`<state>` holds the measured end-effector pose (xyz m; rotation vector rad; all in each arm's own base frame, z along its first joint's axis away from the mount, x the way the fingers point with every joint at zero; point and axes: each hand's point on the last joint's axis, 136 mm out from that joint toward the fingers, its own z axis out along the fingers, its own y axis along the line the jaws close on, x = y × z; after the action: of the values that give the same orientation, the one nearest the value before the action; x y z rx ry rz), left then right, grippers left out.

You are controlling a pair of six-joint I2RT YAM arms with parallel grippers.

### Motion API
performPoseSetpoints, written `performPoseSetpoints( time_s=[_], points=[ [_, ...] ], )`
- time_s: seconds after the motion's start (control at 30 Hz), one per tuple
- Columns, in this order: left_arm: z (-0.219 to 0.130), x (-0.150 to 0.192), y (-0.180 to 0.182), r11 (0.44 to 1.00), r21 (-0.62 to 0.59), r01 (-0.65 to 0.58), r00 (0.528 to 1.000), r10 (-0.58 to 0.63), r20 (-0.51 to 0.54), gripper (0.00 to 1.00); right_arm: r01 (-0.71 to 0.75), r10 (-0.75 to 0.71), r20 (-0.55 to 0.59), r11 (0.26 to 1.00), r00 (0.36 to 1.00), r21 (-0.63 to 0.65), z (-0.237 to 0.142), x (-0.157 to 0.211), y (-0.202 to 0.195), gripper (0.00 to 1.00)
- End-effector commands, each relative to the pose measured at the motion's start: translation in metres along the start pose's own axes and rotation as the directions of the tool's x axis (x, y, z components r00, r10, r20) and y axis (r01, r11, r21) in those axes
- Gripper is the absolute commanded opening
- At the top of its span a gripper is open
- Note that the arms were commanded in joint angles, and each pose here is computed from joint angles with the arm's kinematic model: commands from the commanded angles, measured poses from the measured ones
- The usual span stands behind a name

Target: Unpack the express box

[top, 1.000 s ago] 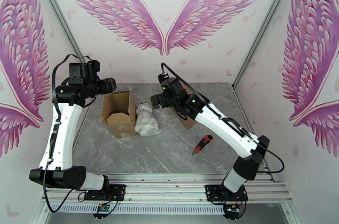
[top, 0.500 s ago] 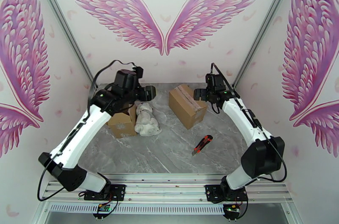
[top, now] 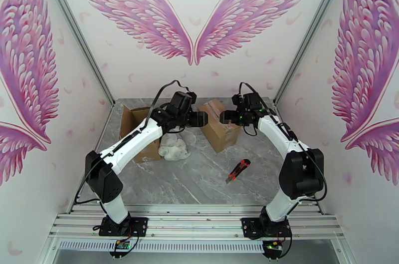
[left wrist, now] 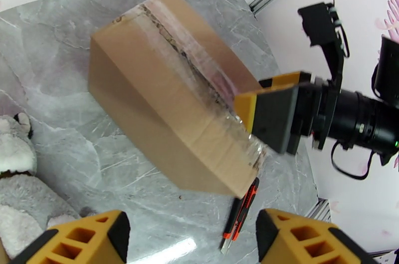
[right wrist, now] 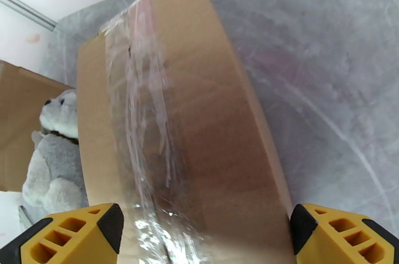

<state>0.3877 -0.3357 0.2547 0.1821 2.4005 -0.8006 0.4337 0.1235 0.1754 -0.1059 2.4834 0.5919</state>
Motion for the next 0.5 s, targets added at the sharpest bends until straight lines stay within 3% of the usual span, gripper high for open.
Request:
performPoseSetpoints(
  time_s=[0.0,0.13,0.33,0.47],
  points=[
    [0.031,0.002,0.018,0.998,-0.004,0.059,0.998,-0.059,-0.036,0.71,-0.024,0.025,0.006,0.992,1.000,-0.122,-0.018,0.010,0.027,0.88],
    [0.050,0.008,0.013,0.999,0.016,0.046,0.995,-0.044,-0.087,0.72,-0.026,0.026,-0.001,0.987,1.000,-0.161,-0.032,0.019,0.044,0.85],
    [0.074,0.029,0.026,0.997,0.032,0.071,0.986,-0.066,-0.155,0.69,-0.081,0.082,-0.002,0.988,0.997,-0.133,-0.026,0.036,0.038,0.85],
    [0.079,0.043,0.016,0.993,0.095,0.062,0.979,-0.043,-0.197,0.66,-0.071,0.066,-0.038,0.989,0.997,-0.133,-0.018,0.047,0.048,0.82]
  ],
)
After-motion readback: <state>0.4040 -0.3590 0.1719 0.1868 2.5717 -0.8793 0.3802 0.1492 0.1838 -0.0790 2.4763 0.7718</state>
